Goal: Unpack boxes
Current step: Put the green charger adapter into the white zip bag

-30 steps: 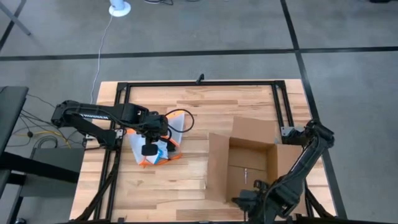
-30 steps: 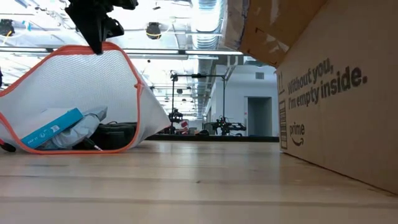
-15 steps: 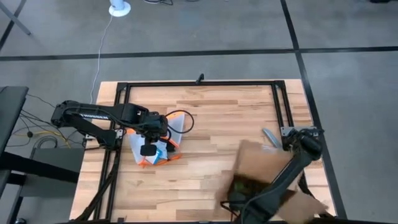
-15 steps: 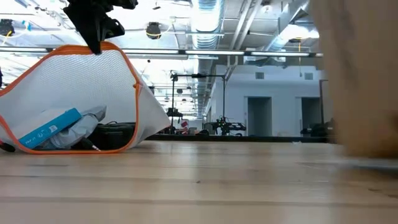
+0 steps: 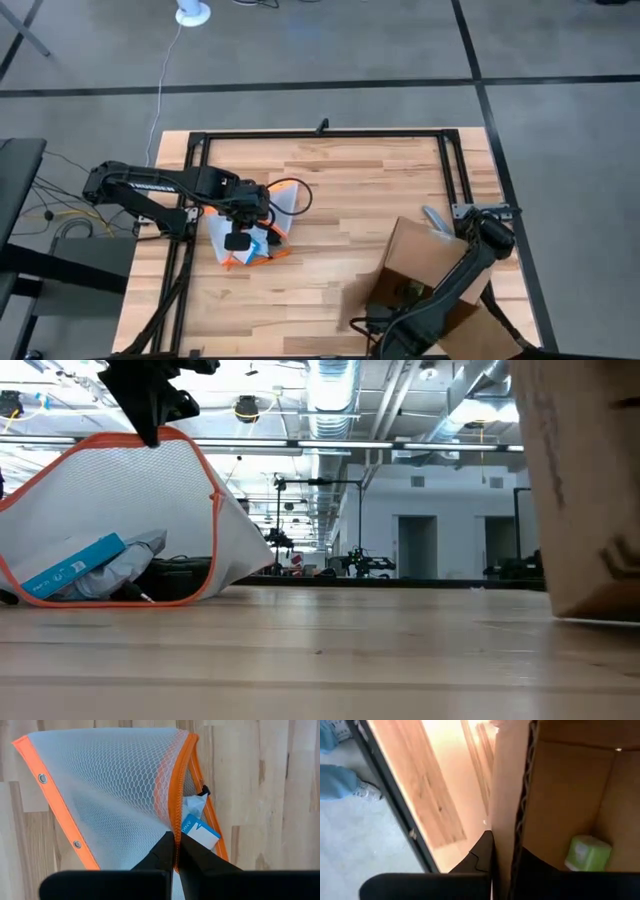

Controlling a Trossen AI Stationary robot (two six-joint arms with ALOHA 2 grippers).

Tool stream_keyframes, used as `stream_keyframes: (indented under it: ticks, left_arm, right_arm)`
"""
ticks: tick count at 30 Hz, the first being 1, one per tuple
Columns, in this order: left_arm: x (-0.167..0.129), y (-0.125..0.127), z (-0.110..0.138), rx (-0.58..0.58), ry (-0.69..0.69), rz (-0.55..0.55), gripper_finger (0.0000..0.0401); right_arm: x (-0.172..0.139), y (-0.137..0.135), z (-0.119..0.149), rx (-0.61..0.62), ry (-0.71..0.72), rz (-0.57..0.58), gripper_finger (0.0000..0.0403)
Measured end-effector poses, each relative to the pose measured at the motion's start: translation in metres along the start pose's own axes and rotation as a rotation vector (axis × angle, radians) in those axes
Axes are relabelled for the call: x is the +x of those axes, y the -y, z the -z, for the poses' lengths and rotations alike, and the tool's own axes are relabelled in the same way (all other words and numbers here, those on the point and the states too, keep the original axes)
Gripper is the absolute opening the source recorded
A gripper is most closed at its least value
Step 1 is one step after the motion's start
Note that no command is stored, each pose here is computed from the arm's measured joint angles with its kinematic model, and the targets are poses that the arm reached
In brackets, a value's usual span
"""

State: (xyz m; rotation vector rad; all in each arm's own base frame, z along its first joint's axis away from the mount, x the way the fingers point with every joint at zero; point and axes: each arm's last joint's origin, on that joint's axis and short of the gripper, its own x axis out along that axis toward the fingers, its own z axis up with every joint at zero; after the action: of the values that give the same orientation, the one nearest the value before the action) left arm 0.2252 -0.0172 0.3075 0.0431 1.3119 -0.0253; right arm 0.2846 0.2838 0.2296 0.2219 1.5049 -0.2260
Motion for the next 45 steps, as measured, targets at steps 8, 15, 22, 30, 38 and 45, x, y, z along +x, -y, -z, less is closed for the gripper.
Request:
stream_keyframes:
  ticks: [8,15,22,30,38,45]
  left_arm:
    - [0.0,0.0,0.0,0.01,0.002,-0.005,0.0]
    - [0.0,-0.001,0.0,0.004,0.002,-0.01,0.0]
    - [0.0,-0.001,0.0,-0.019,-0.002,-0.011,0.0]
    - [0.0,-0.001,0.002,-0.007,-0.017,-0.013,0.0]
    - [0.0,-0.001,-0.001,0.03,0.007,-0.012,0.0]
    - [-0.002,-0.001,0.0,0.103,0.0,-0.016,0.0]
  right_arm:
    - [0.01,0.012,-0.026,0.034,0.037,0.035,0.001]
    - [0.013,0.03,-0.054,0.108,0.06,0.055,0.0072]
    - [0.01,0.044,-0.079,0.081,0.059,0.003,0.0173]
    - [-0.044,0.015,-0.076,0.12,0.124,-0.239,0.0215]
    - [-0.052,-0.016,-0.027,0.371,0.34,-0.159,0.0195]
    - [-0.054,-0.027,-0.001,0.422,0.452,-0.128,0.0187]
